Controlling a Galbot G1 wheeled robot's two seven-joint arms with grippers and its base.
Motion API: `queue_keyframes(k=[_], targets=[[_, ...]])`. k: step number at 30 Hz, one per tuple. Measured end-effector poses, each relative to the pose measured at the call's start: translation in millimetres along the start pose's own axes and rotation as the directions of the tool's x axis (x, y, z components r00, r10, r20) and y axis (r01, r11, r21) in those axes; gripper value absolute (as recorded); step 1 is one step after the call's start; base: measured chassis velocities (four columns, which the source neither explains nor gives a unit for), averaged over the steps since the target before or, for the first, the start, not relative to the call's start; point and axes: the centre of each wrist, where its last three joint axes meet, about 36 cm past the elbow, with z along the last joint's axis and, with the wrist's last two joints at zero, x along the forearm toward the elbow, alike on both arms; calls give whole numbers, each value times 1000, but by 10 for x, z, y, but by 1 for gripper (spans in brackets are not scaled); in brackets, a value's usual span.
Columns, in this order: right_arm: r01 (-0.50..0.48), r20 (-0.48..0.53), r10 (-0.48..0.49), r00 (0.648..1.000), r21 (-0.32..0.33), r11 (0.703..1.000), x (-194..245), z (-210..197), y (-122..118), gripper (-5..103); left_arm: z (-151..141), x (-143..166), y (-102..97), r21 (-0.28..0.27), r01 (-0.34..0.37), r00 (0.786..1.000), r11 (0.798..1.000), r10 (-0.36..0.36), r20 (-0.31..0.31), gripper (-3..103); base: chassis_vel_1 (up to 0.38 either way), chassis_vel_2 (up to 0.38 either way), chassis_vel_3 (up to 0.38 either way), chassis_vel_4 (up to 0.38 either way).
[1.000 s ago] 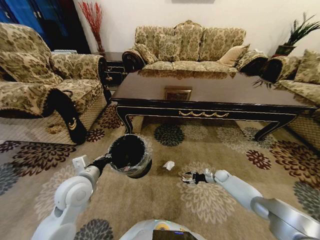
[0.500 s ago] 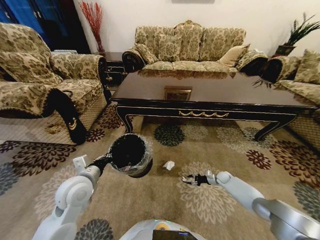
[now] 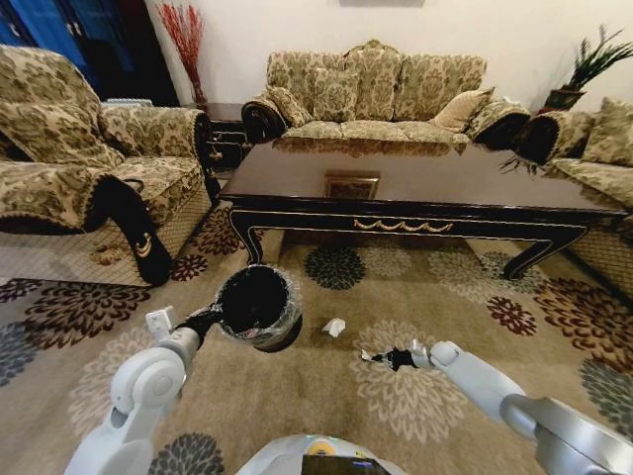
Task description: Move to the front of the table and pick up the trash from the floor, then place it into the trash bin.
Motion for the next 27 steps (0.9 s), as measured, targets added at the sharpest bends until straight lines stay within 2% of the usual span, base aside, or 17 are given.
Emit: queue_keyframes(k=[3, 6, 7, 9, 10, 12, 13, 14, 15, 17, 18, 19, 21, 23, 24, 27], targets=[[-3, 23, 3, 1000, 6, 1000, 27, -32, -27, 0, 0, 2, -1, 0, 0, 1000, 1000, 0, 0, 3, 0, 0, 0, 0], [-29, 151, 24, 988, 30, 999, 114, -252, -188, 0, 4, 3, -1, 0, -1, 1000, 1000, 1, -1, 3, 0, 0, 0, 0], [-29, 151, 24, 988, 30, 999, 114, -252, -188, 0, 4, 3, -1, 0, -1, 1000, 1000, 1, -1, 3, 0, 0, 0, 0], [-59, 282, 33, 959, 87, 994, 253, -580, -429, 0, 11, 2, -5, -3, -2, 1000, 1000, 2, -5, 3, 0, 0, 0, 0], [-59, 282, 33, 959, 87, 994, 253, -580, -429, 0, 11, 2, -5, -3, -2, 1000, 1000, 2, -5, 3, 0, 0, 0, 0], [-99, 366, 48, 929, 123, 987, 392, -884, -603, 0, 24, 0, -10, -6, -3, 1000, 1000, 3, -9, 3, 0, 0, 0, 0], [-125, 413, 58, 909, 138, 982, 460, -1073, -680, 0, 32, -7, -9, -6, -3, 1000, 1000, 3, -13, 3, 0, 0, 0, 0], [-168, 490, 79, 868, 141, 976, 540, -1346, -754, 0, 44, -23, -3, -6, -1, 1000, 1000, 1, -18, 3, 0, 0, 0, 0], [-168, 490, 79, 868, 141, 976, 540, -1346, -754, 0, 44, -23, -3, -6, -1, 1000, 1000, 1, -18, 3, 0, 0, 0, 0], [-206, 614, 85, 784, 128, 970, 571, -1768, -761, 0, 62, -59, 7, -6, 2, 1000, 1000, -2, -27, 3, 0, 0, 0, 0], [-217, 677, 79, 732, 121, 968, 563, -2028, -727, 0, 70, -72, 7, -7, 2, 1000, 1000, -2, -31, 3, 0, 0, 0, 0], [-217, 677, 79, 732, 121, 968, 563, -2028, -727, 0, 70, -72, 7, -7, 2, 1000, 1000, -2, -31, 3, 0, 0, 0, 0], [-223, 784, 50, 618, 115, 968, 511, -2619, -571, 0, 87, -91, 7, -7, 1, 999, 1000, -2, -39, 3, 0, 0, 0, 0], [-214, 829, 18, 559, 123, 969, 432, -2983, -410, 0, 94, -98, 6, -7, 1, 999, 1000, -1, -42, 3, 0, 0, 0, 0], [-214, 829, 18, 559, 123, 969, 432, -2983, -410, 0, 94, -98, 6, -7, 1, 999, 1000, -1, -42, 3, 0, 0, 0, 0], [-186, 861, -26, 508, 140, 973, 287, -3349, -159, 0, 94, -100, 6, -7, 1, 999, 1000, -1, -42, 3, 0, 0, 0, 0]])
